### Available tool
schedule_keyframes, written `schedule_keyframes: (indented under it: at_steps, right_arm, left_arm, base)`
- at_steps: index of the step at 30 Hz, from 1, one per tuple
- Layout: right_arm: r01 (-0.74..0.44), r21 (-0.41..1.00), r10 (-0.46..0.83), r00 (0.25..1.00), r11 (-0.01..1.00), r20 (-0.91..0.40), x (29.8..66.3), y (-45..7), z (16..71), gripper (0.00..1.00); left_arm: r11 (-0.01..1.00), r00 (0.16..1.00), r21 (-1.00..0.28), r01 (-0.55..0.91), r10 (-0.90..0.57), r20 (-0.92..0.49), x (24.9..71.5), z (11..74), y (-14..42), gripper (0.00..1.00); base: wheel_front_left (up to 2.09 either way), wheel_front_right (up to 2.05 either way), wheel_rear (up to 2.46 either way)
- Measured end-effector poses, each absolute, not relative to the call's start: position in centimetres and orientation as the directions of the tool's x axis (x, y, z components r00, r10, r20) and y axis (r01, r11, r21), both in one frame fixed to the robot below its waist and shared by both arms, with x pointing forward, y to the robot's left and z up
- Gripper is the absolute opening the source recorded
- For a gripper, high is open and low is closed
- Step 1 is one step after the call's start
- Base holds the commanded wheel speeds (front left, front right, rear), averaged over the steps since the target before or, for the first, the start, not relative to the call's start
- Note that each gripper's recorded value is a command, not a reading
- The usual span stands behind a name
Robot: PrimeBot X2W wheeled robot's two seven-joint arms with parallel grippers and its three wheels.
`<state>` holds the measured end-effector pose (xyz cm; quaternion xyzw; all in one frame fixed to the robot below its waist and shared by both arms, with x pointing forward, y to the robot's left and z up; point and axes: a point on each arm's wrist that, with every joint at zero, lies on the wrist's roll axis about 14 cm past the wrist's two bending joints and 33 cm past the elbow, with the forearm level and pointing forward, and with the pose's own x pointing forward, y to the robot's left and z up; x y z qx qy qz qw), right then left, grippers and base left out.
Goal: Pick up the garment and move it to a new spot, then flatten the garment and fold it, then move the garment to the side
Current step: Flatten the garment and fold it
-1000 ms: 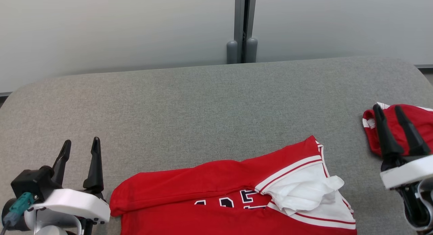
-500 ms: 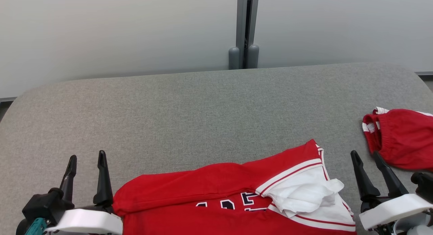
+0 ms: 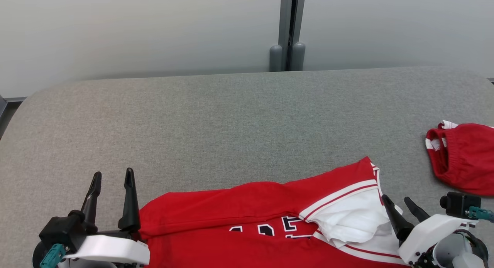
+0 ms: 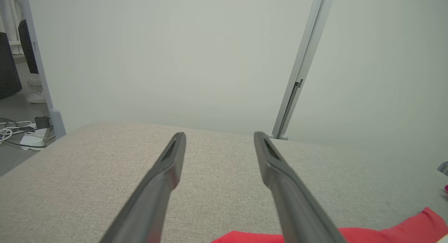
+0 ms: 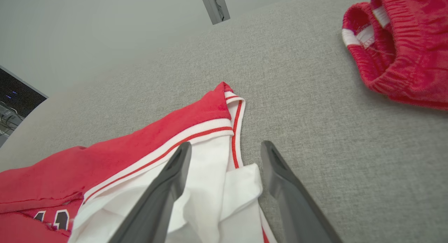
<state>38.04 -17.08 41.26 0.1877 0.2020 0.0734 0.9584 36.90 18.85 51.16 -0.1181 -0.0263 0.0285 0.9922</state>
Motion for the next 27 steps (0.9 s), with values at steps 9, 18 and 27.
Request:
schedule_keyframes:
  at_steps: [9,18,27]
  right_arm:
    - [0.02,0.409,0.211,0.832,0.912,-0.513,37.9,-16.4,37.0,1.0]
    - [-0.003,0.46,0.285,0.789,0.888,-0.545,37.7,-13.6,36.4,0.44]
    - [-0.022,0.456,0.277,0.82,0.889,-0.5,38.1,-13.7,37.1,0.0]
  left_arm:
    - [0.967,0.996,-0.242,-0.075,0.084,0.025,36.5,50.2,19.6,1.0]
    - [0.967,0.996,-0.241,-0.084,0.091,0.019,36.1,49.8,20.0,1.0]
    - [0.966,0.995,-0.245,-0.086,0.094,0.02,36.2,49.7,20.0,1.0]
  base:
    - [0.0,0.0,0.0]
    - [0.0,0.0,0.0]
    - [0.0,0.0,0.0]
